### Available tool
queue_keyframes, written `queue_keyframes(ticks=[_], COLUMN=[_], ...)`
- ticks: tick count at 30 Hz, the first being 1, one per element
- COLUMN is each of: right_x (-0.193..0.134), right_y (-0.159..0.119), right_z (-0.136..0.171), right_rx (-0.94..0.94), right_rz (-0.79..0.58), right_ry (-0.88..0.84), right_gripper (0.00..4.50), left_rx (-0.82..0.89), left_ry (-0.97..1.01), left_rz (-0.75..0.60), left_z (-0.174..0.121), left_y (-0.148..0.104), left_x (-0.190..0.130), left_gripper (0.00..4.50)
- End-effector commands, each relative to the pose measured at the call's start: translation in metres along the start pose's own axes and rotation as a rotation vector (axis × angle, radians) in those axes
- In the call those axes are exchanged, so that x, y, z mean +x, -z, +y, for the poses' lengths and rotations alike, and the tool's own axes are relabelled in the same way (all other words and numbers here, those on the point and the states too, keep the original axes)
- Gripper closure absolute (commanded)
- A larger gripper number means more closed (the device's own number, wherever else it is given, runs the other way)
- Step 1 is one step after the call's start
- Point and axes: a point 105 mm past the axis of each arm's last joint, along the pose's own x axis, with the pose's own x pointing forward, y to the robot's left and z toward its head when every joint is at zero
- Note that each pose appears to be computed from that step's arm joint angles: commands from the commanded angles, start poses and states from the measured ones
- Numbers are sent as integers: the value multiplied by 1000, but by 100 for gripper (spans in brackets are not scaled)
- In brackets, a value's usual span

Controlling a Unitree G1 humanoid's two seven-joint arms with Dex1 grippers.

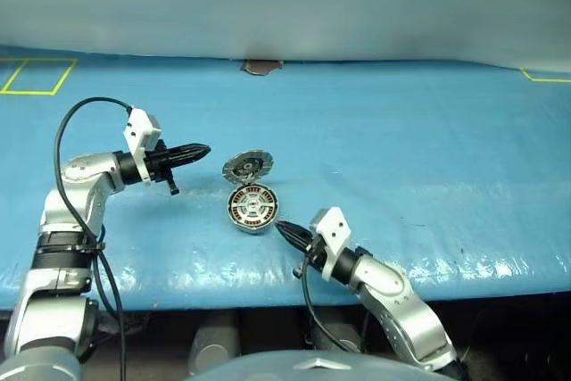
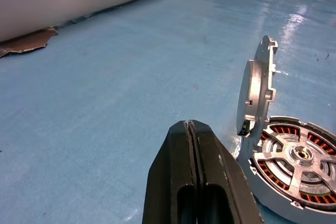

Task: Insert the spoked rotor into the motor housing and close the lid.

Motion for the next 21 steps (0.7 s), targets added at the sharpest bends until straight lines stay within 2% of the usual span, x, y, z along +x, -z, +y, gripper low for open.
queue_keyframes(ticks=[1,11,17,21], right_x=[-7,-13,-10,-10], right_y=[-14,-8,-9,-9], right_z=[-1,-10,-10,-12], right_rx=[-8,31,22,16], right_rz=[-100,-138,-139,-133], right_ry=[36,145,130,141], right_gripper=[450,450,450,450], left_rx=[28,75,68,77], left_ry=[70,254,349,426], left_rz=[8,46,64,116], left_z=[1,-6,-15,-23], left_y=[-7,-19,-21,-15], left_x=[13,61,74,73], left_gripper=[447,447,447,447])
